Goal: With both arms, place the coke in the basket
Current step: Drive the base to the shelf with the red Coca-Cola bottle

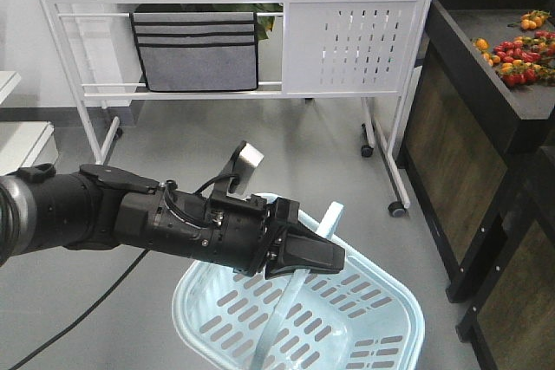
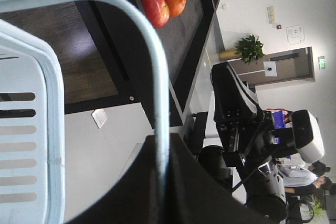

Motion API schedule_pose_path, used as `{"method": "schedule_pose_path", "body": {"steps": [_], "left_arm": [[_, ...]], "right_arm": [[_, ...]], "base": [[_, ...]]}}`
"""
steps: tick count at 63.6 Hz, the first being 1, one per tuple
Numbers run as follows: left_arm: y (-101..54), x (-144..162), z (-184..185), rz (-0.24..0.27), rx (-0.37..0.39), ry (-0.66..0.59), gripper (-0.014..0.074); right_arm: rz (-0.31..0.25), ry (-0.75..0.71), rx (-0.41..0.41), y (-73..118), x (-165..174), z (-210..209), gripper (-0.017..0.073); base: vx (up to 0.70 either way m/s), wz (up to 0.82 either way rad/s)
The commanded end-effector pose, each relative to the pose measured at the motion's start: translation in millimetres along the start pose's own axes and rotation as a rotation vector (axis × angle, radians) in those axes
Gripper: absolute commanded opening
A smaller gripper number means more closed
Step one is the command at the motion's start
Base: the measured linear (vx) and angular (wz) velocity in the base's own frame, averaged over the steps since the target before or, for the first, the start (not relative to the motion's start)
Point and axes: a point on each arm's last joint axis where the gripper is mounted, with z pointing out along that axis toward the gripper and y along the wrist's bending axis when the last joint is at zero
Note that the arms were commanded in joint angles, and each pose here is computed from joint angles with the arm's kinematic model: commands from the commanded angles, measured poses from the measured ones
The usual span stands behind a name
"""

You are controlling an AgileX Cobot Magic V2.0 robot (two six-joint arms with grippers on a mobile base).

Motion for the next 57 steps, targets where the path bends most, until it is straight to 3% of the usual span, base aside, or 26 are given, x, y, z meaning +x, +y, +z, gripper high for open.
{"method": "schedule_pose_path", "body": {"steps": [1, 57], "left_arm": [[-32.6, -5.1, -6.9, 0.016, 0.144, -0.052, -0.0006], [-32.6, -5.1, -6.9, 0.016, 0.144, -0.052, -0.0006]], "right_arm": [[-0.013, -0.075, 0.01, -0.5, -4.5, -0.7, -0.001], [-0.013, -0.075, 0.01, -0.5, -4.5, -0.7, -0.001]], "base": [[0.17, -0.04], [0.2, 0.02]]}}
